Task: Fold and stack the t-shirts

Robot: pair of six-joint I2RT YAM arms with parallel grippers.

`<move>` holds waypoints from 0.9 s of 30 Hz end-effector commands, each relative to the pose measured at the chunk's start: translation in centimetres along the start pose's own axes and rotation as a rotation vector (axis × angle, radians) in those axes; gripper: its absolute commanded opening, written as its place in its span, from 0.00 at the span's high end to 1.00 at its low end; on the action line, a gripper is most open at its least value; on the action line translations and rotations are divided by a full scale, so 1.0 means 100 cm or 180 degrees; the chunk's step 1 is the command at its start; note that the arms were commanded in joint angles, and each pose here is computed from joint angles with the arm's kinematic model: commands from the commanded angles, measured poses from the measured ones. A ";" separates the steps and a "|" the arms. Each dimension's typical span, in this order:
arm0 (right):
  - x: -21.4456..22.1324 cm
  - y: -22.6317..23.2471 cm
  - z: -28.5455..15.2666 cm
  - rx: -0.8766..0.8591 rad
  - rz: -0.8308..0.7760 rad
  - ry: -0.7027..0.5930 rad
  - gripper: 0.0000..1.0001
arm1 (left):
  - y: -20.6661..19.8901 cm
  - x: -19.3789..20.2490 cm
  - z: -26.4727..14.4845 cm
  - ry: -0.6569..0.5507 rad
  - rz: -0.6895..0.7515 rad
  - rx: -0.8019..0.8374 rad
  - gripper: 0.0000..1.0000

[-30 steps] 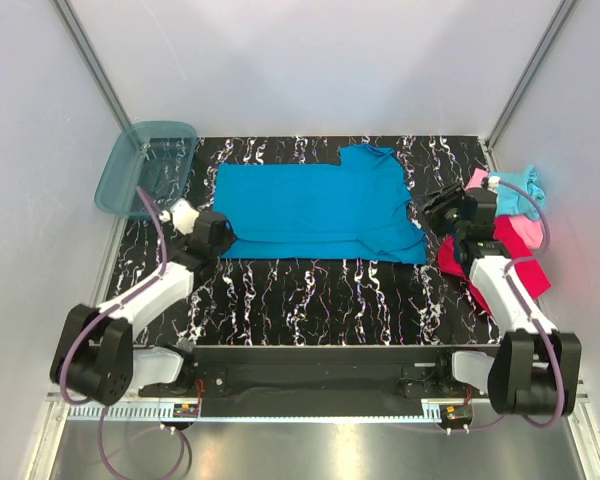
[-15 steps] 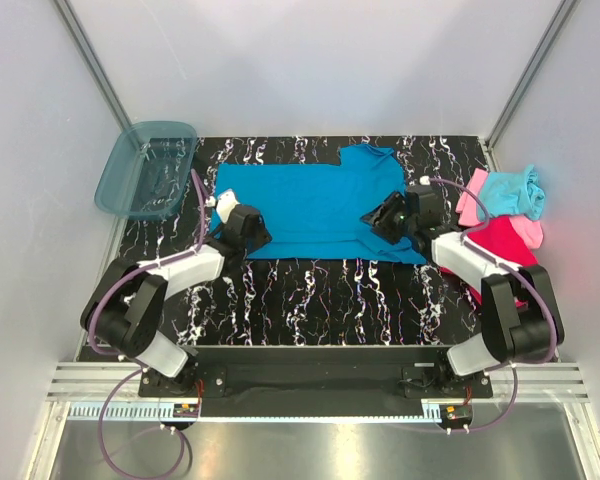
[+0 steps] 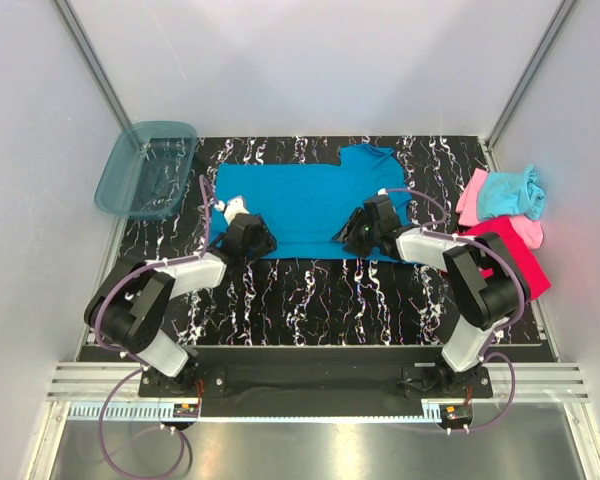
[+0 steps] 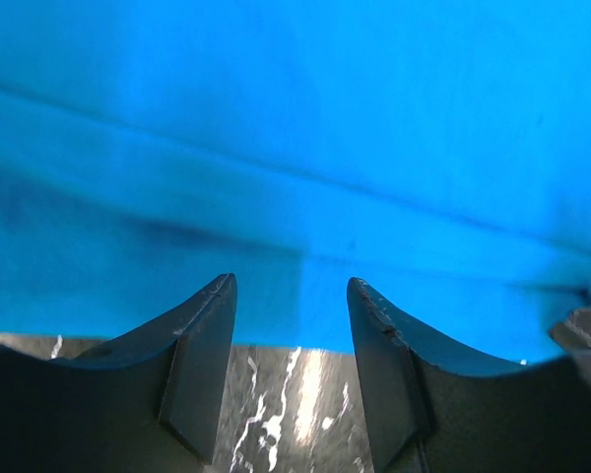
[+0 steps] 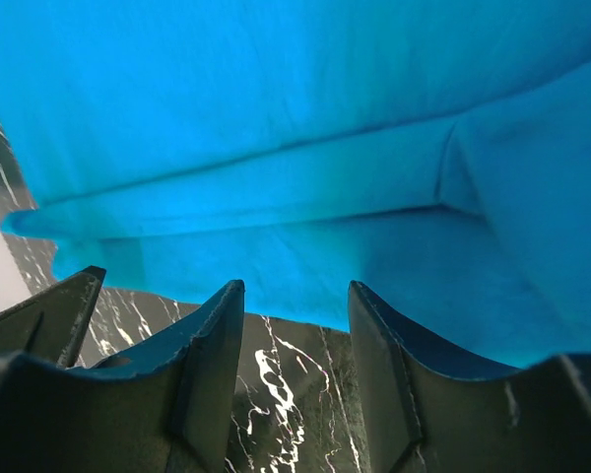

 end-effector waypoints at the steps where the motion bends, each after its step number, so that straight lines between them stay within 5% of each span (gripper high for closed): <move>1: -0.003 0.014 0.005 -0.0107 -0.0034 -0.0184 0.47 | -0.014 0.001 -0.006 -0.0107 0.0090 0.0256 0.47; 27: -0.013 0.019 0.041 0.0072 -0.0102 -0.0308 0.49 | -0.019 0.012 -0.035 -0.0199 0.0294 0.0433 0.47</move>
Point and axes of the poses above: each gripper's point midway between its finger pads, its own z axis out along the fingers, its own y axis along the line the jaws close on, x = y × z, the point moved 2 cm from there along -z, back along the fingers, and after that the axes turned 5 degrees about z, right-handed, at the moved point
